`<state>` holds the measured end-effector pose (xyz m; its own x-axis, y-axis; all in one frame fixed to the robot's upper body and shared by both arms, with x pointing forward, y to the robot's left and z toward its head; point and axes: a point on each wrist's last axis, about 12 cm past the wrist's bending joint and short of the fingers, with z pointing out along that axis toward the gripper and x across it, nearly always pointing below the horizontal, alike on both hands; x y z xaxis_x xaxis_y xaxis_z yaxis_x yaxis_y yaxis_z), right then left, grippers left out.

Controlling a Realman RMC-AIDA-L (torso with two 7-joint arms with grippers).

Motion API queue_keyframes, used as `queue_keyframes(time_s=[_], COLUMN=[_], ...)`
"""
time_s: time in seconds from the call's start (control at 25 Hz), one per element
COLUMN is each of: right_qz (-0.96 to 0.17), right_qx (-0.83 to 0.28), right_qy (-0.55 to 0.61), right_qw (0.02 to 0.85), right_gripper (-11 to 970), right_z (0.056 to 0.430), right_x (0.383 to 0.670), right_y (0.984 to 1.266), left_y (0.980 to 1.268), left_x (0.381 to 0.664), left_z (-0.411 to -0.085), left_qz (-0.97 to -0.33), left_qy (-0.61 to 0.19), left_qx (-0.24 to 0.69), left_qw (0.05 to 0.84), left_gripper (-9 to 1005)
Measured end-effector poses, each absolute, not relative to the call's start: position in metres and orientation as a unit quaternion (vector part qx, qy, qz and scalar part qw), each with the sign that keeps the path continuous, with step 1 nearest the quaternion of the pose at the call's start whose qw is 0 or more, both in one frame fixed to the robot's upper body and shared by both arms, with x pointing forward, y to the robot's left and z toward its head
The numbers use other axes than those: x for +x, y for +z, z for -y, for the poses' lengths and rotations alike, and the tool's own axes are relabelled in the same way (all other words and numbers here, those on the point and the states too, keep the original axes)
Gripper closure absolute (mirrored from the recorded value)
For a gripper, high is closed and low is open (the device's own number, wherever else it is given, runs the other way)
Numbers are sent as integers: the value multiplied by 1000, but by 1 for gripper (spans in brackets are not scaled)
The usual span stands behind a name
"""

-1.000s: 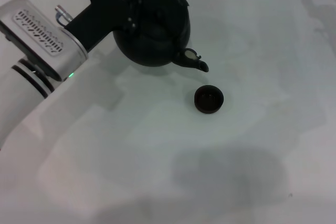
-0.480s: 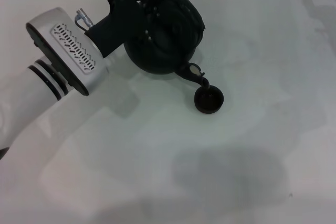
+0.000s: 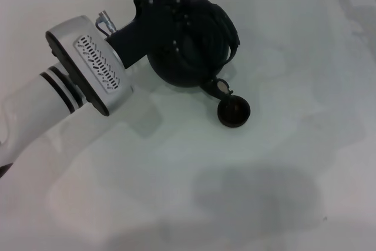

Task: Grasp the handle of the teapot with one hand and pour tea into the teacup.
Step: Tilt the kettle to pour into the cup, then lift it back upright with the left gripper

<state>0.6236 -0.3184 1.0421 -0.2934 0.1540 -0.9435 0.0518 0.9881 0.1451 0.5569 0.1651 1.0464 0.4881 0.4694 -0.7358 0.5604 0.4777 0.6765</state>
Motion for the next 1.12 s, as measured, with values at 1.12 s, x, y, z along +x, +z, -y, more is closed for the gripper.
queue_keyframes(time_s=[1.12], right_qz=[-806], right_qx=[69], right_qy=[44], right_qw=[586], right_gripper=[124], right_z=[319], right_x=[621], right_y=[1039], left_y=[1042], left_x=[551], left_z=[-170], left_qz=[-543], left_qy=[-68], left_qx=[466], left_qw=[695], left_gripper=[902])
